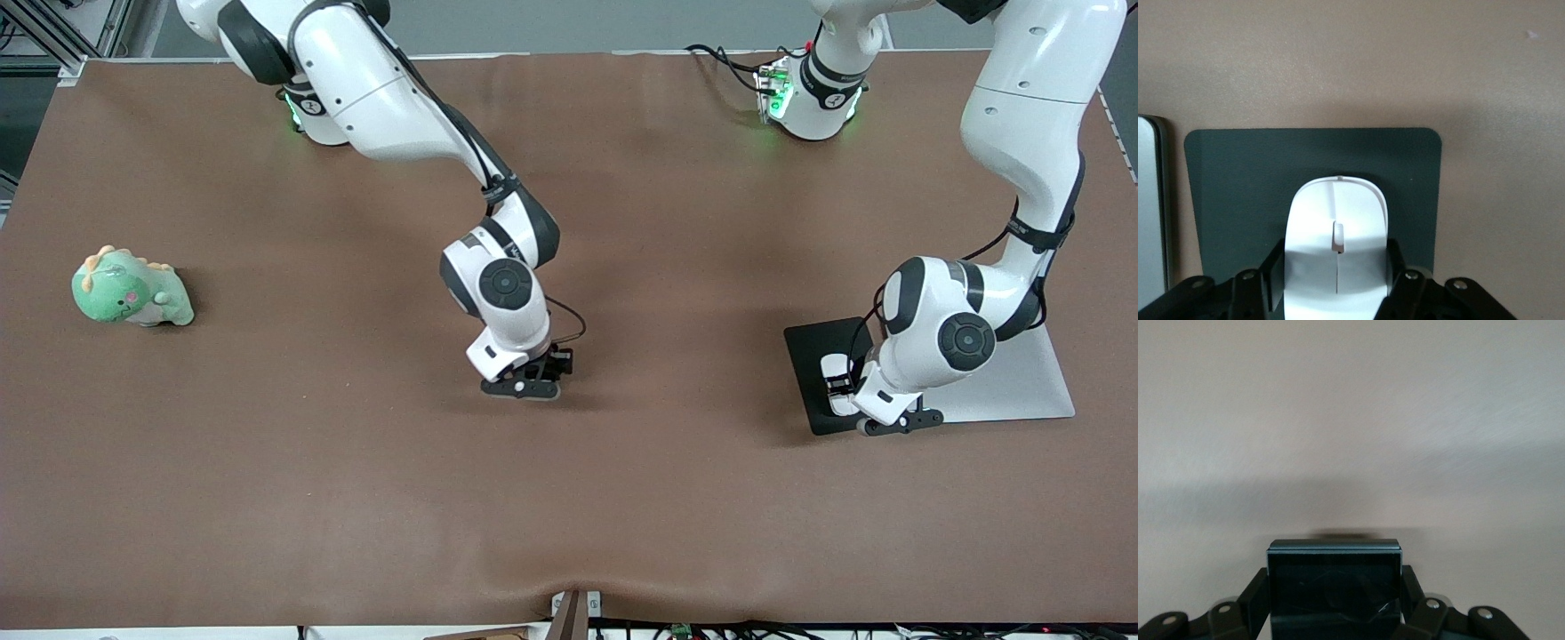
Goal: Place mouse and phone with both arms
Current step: 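Release the mouse on the pad while the right gripper carries the phone toward the plush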
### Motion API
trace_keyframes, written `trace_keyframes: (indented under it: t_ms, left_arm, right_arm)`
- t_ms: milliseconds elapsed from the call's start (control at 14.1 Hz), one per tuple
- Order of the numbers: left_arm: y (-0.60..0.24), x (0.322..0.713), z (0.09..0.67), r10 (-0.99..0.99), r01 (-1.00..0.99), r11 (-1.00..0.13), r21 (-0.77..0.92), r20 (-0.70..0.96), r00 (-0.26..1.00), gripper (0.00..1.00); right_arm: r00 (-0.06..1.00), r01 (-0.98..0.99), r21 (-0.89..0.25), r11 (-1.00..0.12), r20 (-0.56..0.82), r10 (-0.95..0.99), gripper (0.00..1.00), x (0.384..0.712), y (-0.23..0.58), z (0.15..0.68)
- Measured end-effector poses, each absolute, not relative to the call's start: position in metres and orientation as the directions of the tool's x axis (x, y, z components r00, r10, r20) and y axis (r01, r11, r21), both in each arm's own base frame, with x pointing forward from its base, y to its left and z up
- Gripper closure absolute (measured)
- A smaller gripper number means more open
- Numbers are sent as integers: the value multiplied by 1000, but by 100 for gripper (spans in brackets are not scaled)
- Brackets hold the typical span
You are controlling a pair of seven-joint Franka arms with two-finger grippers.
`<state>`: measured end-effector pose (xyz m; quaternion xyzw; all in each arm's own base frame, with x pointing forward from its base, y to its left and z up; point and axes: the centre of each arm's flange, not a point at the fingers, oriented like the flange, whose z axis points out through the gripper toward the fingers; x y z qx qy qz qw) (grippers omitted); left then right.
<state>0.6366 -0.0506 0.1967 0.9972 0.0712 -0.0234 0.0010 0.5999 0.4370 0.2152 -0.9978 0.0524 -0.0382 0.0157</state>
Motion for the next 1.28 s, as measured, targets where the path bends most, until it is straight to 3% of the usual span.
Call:
trace_keyframes:
  t_ms: [356,711,1280]
  left_arm:
    - [-49,636,194,144,144,-990,-1,-49,988,40]
    - [-48,634,188,146,146,-989,-2,-58,988,40]
    - [-47,634,186,146,147,-989,-2,-59,987,40]
  right_arm:
    - [995,-91,1,-996,29,-91,21,648,345,295]
    - [996,-90,-29,-996,-8,-90,21,676,206,337]
    - [996,-46,-41,-998,-77,-43,21,634,30,348]
